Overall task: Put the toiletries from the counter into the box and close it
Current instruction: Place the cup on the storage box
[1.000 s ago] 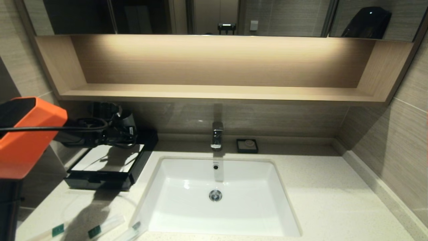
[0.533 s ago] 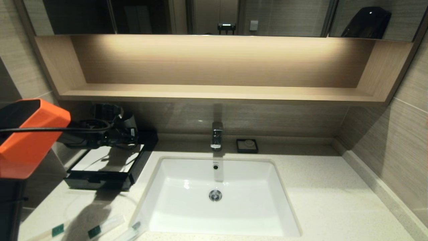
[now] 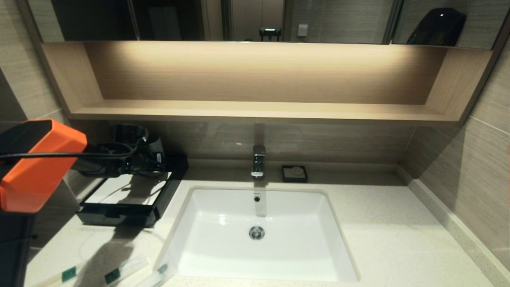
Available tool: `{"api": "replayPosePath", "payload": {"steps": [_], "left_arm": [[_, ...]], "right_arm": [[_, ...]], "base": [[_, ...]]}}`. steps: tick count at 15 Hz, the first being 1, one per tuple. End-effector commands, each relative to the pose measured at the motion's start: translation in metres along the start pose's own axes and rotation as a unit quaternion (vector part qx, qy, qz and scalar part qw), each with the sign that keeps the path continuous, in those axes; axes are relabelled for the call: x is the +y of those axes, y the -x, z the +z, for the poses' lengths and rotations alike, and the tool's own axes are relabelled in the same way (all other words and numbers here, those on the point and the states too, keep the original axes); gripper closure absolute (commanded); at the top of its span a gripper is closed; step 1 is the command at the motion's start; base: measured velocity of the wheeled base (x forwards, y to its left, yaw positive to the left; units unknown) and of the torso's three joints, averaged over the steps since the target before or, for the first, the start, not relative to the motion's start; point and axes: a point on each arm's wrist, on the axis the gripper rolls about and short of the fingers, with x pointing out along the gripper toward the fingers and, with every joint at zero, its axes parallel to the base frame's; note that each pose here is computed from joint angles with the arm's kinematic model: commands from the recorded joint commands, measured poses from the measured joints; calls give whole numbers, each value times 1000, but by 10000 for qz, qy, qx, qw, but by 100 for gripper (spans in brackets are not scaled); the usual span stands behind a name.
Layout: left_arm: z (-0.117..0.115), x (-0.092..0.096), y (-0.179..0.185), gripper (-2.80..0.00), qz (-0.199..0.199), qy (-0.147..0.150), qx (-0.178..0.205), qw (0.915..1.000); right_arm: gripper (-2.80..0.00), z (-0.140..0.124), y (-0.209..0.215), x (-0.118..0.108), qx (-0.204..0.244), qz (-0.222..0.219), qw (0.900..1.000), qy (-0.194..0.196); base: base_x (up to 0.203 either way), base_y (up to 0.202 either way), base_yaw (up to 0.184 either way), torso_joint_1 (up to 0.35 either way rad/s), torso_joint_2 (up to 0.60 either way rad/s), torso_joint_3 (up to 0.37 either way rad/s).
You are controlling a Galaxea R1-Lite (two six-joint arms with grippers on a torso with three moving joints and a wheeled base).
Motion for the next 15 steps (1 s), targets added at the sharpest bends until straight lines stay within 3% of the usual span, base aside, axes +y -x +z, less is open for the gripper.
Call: {"api": "replayPosePath", "payload": {"steps": [1, 6, 7, 15], "left_arm": [[0, 0, -1, 0, 5, 6, -5, 10000], [0, 1, -1, 0, 76, 5, -11, 10000], [0, 1, -1, -280, 97, -2, -13, 10000], [1, 1, 0, -280, 102, 7, -44, 9999]], "right_arm": [[0, 0, 0, 0, 2, -1, 10000, 2], [0, 0, 0, 0, 2, -1, 10000, 2], [0, 0, 0, 0, 2, -1, 10000, 2], [0, 0, 0, 0, 2, -1, 10000, 2]], "base": [[0, 0, 0, 0, 0, 0], [0, 0, 0, 0, 0, 0], [0, 0, 0, 0, 0, 0], [0, 0, 0, 0, 0, 0]]}}
